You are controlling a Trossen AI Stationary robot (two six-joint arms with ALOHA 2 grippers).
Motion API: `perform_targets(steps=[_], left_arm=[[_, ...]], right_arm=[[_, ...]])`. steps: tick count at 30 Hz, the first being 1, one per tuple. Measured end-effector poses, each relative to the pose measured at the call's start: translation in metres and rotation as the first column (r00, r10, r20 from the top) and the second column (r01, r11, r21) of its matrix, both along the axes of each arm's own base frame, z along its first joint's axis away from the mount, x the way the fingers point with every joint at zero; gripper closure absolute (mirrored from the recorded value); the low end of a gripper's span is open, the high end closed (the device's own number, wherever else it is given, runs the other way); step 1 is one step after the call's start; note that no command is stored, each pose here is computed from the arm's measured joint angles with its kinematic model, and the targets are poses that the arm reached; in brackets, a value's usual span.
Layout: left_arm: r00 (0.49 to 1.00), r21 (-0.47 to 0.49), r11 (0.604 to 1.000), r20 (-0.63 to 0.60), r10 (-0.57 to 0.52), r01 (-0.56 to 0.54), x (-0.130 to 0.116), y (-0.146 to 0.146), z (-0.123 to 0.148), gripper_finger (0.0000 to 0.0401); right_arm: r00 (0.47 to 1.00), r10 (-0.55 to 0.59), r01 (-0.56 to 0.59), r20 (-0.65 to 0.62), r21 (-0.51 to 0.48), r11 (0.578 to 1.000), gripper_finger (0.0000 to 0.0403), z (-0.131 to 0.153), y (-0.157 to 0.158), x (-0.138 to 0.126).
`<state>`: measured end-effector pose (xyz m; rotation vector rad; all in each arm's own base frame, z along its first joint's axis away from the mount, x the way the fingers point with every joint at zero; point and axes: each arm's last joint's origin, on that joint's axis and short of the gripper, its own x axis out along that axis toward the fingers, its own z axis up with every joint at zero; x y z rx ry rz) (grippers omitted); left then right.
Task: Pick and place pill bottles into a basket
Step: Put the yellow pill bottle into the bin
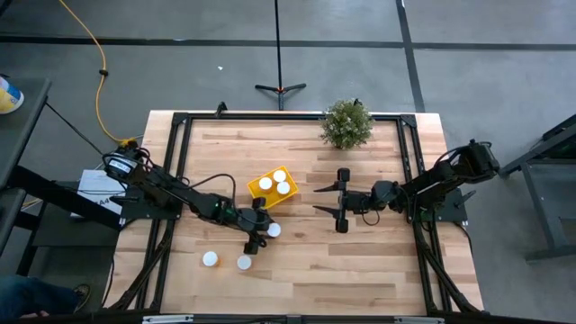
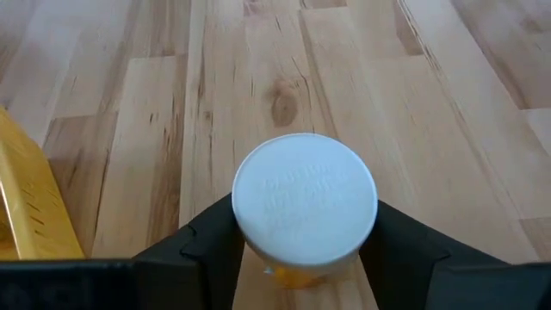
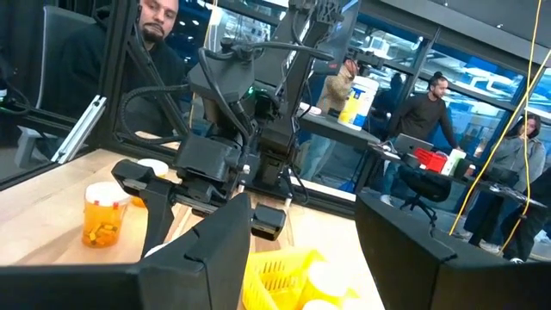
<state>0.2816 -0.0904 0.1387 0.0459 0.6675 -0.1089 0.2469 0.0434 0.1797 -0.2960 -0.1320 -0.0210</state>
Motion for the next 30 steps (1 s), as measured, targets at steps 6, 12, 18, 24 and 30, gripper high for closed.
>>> perform_targets(steps=[6, 12, 18, 24, 30], left_arm=[[0.999, -0.012, 1.000, 0.039, -0.002, 0.003, 0.002, -0.001, 0.013, 0.0174], [1.000, -0.009, 1.000, 0.006, 0.002, -0.002, 0.003, -0.001, 0.033, 0.0165], [0.999, -0.013, 1.000, 0.032, 0.000, 0.000, 0.006, -0.002, 0.050, 0.0176], [0.999, 0.035, 0.998, 0.009, 0.048, -0.048, 0.007, 0.000, 0.053, 0.0166], [0.993, 0.031, 0.992, -0.011, 0.121, -0.120, 0.011, 0.014, 0.064, 0.0174]], right_arm=[[0.999, -0.036, 0.036, 0.013, 0.013, 0.999, 0.0204, 0.001, -0.001, 0.000], [0.996, -0.082, 0.081, 0.017, 0.049, 0.995, 0.0204, 0.002, -0.003, 0.000], [0.997, -0.079, 0.078, 0.016, 0.057, 0.995, 0.0204, 0.002, -0.002, 0.000], [0.997, -0.077, 0.076, 0.016, 0.076, 0.994, 0.0204, 0.002, -0.002, 0.000], [0.997, -0.078, 0.076, 0.015, 0.069, 0.995, 0.0204, 0.002, -0.002, 0.000]])
